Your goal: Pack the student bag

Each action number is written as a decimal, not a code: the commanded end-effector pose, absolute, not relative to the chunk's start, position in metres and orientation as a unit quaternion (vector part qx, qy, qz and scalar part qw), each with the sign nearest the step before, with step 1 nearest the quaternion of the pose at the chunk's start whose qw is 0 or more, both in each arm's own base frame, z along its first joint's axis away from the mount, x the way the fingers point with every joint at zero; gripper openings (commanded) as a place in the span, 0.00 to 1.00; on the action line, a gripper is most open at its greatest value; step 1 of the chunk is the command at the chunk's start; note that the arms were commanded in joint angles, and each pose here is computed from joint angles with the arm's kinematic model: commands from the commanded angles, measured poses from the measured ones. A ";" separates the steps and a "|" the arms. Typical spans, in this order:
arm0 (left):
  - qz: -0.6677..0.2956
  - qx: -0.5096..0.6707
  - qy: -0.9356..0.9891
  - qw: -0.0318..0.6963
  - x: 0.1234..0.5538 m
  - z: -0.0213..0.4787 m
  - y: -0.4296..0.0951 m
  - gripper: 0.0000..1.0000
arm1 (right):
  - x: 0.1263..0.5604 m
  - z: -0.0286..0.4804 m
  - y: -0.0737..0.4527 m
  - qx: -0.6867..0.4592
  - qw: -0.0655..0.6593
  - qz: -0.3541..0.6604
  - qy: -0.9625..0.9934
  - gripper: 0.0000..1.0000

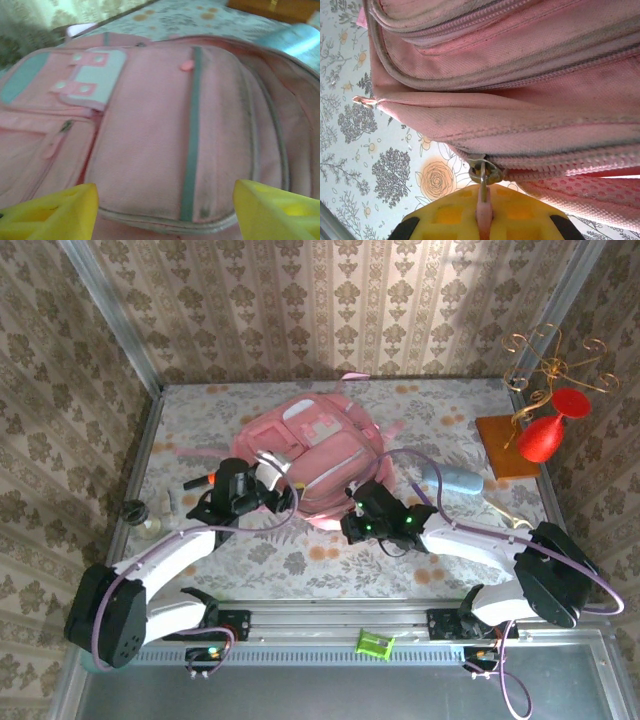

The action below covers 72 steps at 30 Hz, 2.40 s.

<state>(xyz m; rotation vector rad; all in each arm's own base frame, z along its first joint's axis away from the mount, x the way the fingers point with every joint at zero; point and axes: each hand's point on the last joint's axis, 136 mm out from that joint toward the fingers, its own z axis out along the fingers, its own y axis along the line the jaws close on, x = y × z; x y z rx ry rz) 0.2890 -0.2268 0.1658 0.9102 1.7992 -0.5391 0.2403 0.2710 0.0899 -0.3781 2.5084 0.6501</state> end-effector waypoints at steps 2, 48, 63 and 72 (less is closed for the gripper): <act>-0.234 0.528 0.627 0.523 0.253 0.165 -0.253 0.73 | 0.240 0.109 0.282 -0.166 0.262 0.270 0.912 0.00; -0.120 0.743 0.522 0.402 0.221 0.104 -0.263 0.00 | 0.251 0.104 0.168 -0.069 0.187 0.142 0.970 0.00; -0.245 0.645 0.569 0.447 0.204 0.165 -0.284 0.77 | 0.249 0.136 0.249 -0.112 0.201 0.306 0.924 0.00; -0.225 0.589 0.611 0.479 0.221 0.169 -0.288 0.76 | 0.253 0.139 0.245 -0.126 0.216 0.281 0.927 0.00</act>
